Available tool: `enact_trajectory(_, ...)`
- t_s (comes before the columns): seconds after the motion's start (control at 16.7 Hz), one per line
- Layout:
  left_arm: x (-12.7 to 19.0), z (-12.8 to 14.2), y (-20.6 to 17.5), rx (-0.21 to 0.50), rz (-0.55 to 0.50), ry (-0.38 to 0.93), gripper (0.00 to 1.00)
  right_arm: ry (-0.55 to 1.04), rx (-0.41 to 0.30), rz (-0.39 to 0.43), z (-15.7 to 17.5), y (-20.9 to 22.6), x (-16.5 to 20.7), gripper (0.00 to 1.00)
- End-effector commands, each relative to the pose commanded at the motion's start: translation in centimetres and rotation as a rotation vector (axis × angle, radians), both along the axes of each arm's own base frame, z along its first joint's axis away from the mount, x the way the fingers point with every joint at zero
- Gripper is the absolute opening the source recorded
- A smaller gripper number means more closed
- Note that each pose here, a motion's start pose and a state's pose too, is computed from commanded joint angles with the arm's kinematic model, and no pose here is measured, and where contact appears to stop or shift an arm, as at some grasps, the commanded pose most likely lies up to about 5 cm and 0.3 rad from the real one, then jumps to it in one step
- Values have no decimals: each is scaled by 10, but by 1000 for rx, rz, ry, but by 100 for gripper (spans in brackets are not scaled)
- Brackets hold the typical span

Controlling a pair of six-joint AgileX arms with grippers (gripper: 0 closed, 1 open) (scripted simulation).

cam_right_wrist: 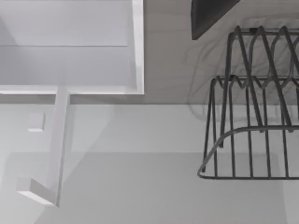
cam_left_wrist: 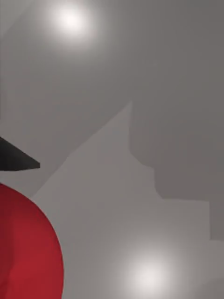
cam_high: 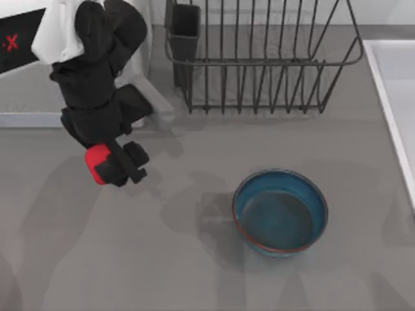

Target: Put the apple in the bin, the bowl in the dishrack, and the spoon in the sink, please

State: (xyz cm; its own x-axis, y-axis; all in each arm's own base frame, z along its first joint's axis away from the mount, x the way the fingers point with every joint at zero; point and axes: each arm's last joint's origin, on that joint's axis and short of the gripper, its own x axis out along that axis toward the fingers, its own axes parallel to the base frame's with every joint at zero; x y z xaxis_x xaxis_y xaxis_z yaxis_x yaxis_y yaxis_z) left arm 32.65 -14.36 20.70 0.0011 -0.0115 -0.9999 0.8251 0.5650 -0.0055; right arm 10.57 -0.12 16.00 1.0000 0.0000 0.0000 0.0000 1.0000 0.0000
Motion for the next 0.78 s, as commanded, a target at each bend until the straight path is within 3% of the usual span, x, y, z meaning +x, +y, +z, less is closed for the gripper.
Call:
enact_trajectory(0.48, -1, 8, 4, -4, -20, -9, 0, 0, 0, 0, 0, 0, 0, 100)
enact_trajectory(0.78, -11, 33, 32, -16, -205, -31, 0, 0, 0, 0, 0, 0, 0, 100)
